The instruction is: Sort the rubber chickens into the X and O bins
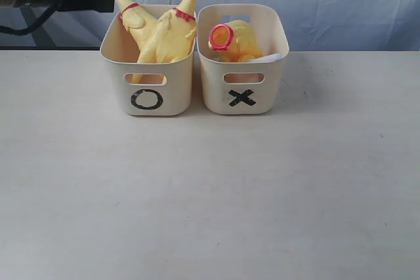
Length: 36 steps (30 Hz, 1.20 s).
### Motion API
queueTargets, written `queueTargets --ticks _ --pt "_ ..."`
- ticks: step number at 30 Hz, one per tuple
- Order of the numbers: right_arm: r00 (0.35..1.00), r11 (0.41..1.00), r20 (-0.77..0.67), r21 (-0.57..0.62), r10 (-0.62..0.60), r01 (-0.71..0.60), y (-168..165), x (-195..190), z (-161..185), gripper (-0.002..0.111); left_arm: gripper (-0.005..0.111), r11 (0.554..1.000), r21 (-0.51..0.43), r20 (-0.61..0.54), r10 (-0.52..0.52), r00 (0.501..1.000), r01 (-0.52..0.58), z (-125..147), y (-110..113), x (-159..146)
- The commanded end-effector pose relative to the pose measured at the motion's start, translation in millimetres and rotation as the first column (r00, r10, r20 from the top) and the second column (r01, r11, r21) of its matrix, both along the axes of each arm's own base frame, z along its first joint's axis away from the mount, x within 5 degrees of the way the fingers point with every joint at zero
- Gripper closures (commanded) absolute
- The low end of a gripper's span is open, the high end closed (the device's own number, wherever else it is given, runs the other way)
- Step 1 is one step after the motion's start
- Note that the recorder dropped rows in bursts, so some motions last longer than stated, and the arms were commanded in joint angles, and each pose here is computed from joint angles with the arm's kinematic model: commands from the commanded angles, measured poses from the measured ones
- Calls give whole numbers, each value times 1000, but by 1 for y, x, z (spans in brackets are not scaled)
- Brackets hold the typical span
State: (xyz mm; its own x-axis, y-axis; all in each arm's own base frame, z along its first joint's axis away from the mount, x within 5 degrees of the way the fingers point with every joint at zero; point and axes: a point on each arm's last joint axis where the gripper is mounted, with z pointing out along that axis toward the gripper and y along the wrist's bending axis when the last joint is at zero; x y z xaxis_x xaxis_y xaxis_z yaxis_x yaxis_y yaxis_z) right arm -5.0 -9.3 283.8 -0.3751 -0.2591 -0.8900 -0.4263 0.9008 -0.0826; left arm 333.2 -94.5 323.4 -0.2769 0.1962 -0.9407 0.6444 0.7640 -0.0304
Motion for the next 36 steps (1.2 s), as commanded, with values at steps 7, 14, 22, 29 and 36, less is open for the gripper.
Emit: queueTargets --ticks 7,14,22,29,36 --pt "1000 1000 1 1 7 -7 0 0 -1 108 107 995 -40 40 92 995 -90 13 18 -83" --pt "1000 1000 1 1 7 -7 0 0 -1 108 107 985 -102 80 150 985 -142 10 31 -148" --pt "1000 1000 1 1 7 -7 0 0 -1 108 107 939 -211 181 310 933 -271 3 52 -210" --pt "1000 1000 1 1 7 -7 0 0 -1 108 107 929 -258 285 337 897 -266 -9 60 -250" --pt "1000 1000 1 1 7 -7 0 0 -1 108 107 886 -289 314 446 838 -363 -27 72 -261"
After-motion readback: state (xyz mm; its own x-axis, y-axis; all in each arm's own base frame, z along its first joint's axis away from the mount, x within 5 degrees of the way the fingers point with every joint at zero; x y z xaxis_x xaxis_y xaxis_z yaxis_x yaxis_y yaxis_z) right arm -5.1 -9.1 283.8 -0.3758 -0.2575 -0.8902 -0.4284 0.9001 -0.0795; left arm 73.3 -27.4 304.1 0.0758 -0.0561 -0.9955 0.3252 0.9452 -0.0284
